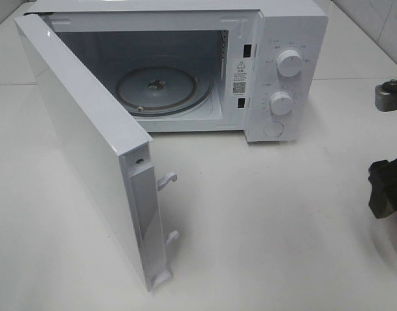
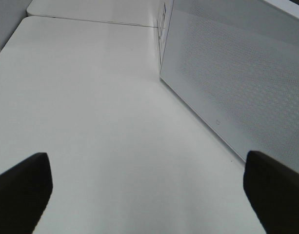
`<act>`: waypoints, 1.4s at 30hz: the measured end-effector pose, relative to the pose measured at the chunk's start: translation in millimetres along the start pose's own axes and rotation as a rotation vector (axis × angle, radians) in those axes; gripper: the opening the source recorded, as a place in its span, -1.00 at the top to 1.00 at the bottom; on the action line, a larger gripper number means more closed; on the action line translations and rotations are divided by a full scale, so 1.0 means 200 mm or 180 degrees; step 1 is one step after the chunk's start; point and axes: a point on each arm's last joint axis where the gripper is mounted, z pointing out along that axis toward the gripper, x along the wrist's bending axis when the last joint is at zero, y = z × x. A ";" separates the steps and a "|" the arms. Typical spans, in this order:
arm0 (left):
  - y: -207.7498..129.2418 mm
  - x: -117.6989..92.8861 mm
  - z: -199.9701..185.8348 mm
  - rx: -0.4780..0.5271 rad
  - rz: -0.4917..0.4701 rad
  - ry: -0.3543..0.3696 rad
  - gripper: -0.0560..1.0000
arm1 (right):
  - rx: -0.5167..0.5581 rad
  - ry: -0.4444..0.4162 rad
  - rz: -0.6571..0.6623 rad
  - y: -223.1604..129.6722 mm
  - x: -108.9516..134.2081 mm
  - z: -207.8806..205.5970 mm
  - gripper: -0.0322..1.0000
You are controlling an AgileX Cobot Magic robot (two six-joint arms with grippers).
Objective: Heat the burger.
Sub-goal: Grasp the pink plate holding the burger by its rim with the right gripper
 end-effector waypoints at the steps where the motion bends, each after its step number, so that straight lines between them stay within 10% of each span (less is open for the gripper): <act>1: 0.00 0.00 0.00 0.0000 0.0000 0.0000 -0.98 | -0.0026 -0.0033 0.0114 0.00 -0.04 0.00 -0.84; 16: 0.00 0.00 0.00 0.0000 0.0000 0.0000 -0.98 | -0.0261 -0.0164 0.0529 -0.02 -0.20 0.06 -0.76; 42: 0.00 0.00 0.00 0.0000 0.0000 0.0000 -0.98 | 0.0445 -0.0058 0.0498 0.00 -0.17 0.53 -0.66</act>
